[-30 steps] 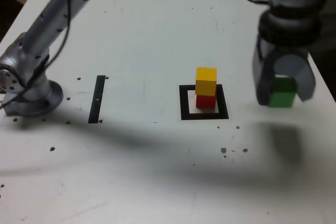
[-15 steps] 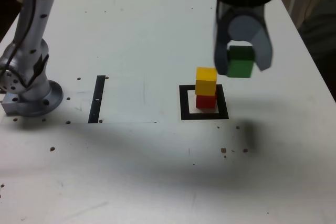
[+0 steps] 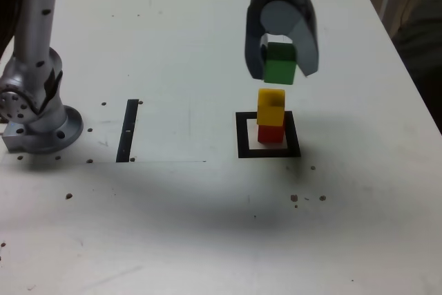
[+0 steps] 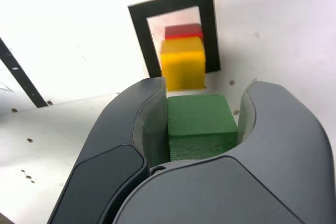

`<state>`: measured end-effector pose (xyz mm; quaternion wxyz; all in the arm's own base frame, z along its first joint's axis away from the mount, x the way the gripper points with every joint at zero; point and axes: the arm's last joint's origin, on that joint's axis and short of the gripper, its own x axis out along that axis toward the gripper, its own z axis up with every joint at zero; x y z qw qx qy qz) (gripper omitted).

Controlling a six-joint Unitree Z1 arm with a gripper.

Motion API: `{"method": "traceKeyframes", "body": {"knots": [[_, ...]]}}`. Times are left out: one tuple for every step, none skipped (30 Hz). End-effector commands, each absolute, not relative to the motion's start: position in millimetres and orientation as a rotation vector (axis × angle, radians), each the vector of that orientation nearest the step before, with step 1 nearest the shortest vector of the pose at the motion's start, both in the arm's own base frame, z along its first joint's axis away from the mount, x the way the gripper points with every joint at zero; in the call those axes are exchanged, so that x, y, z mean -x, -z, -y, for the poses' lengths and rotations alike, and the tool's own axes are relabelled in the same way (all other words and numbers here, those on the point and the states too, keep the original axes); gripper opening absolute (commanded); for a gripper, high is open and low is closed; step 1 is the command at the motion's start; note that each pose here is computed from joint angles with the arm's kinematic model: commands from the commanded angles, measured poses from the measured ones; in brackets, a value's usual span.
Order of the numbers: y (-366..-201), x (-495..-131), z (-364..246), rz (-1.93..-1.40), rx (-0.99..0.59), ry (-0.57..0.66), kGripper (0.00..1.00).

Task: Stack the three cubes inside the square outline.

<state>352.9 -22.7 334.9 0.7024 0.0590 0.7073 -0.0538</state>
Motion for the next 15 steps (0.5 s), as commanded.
{"method": "traceKeyframes", "body": {"knots": [[-333.4, -350.5, 18.6, -1.57, -0.13, 0.117, 0.22], [-331.0, -350.2, 16.7, -1.573, -0.128, 0.117, 0.22], [-329.0, -349.9, 15.1, -1.575, -0.127, 0.118, 0.22], [-327.1, -349.6, 13.8, -1.578, -0.125, 0.118, 0.22], [-325.4, -349.4, 12.8, -1.58, -0.123, 0.119, 0.22], [-324.0, -349.4, 12.0, -1.581, -0.122, 0.121, 0.22], [-322.9, -349.4, 11.5, -1.581, -0.12, 0.123, 0.22], [-321.7, -349.6, 11.2, -1.582, -0.118, 0.124, 0.22], [-320.6, -349.8, 11.1, -1.583, -0.116, 0.127, 0.22], [-319.0, -350.2, 11.0, -1.584, -0.113, 0.13, 0.22], [-317.7, -350.6, 10.9, -1.585, -0.111, 0.132, 0.23], [-316.4, -351.1, 10.9, -1.587, -0.108, 0.134, 0.23], [-315.0, -351.7, 11.0, -1.589, -0.106, 0.137, 0.23], [-313.6, -352.3, 11.0, -1.591, -0.103, 0.14, 0.23], [-312.3, -352.9, 10.8, -1.592, -0.1, 0.142, 0.23]]}}
